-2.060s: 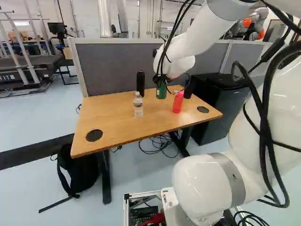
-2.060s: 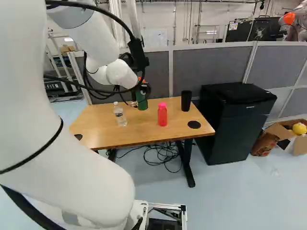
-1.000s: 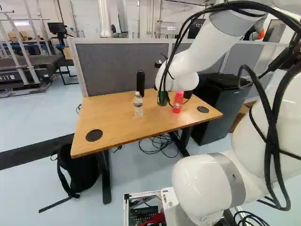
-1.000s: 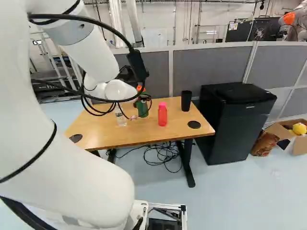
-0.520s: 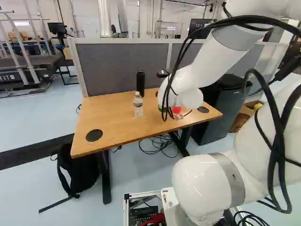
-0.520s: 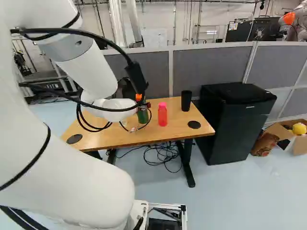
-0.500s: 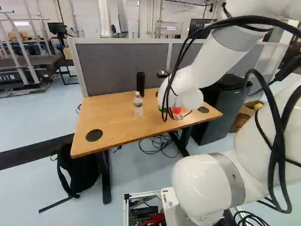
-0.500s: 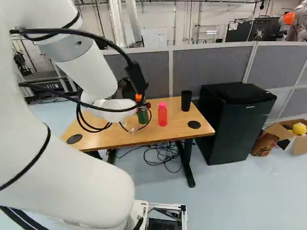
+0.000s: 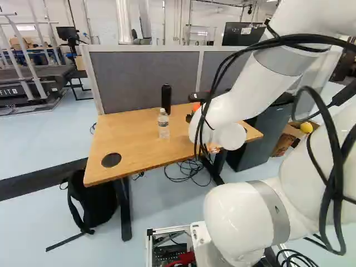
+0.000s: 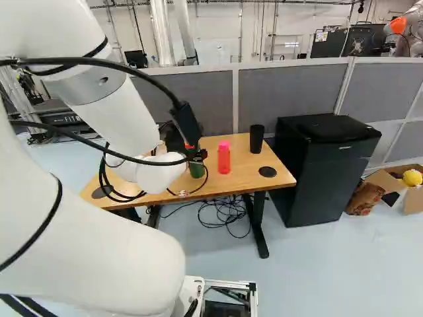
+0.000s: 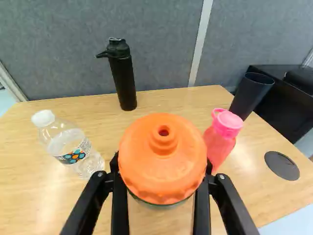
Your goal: Pick up the green bottle from the table
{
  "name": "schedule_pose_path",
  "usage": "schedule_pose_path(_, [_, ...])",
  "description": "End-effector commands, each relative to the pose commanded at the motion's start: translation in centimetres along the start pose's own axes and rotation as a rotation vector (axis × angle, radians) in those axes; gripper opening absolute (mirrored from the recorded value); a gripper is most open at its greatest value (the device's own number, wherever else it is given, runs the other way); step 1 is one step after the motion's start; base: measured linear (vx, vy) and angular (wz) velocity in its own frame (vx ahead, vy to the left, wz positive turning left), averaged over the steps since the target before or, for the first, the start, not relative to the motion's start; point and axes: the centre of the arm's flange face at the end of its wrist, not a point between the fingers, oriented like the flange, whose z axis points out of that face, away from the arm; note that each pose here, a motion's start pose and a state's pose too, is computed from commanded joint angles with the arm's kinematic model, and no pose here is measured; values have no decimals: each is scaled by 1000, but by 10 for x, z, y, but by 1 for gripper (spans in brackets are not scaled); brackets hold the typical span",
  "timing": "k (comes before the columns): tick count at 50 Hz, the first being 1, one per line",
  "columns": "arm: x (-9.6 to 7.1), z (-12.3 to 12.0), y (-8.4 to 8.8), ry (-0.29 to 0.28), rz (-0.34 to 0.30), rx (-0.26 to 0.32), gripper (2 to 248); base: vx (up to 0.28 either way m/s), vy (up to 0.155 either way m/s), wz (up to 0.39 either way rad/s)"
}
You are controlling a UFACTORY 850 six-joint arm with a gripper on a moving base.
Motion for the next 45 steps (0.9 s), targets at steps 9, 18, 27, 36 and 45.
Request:
schedule_pose_path(9, [-9, -7, 0, 13, 0, -1, 117, 0, 0, 0])
schedule_pose_path(18, [-16, -12, 1, 24, 1, -2, 117, 0, 0, 0])
schedule_pose_path(27, [-21, -15, 1, 30, 1, -3, 117, 0, 0, 0])
schedule_pose_path(36, [-23, -17, 1, 33, 1, -3, 117, 0, 0, 0])
schedule_pose_path(45, [-23, -17, 1, 33, 1, -3, 117, 0, 0, 0])
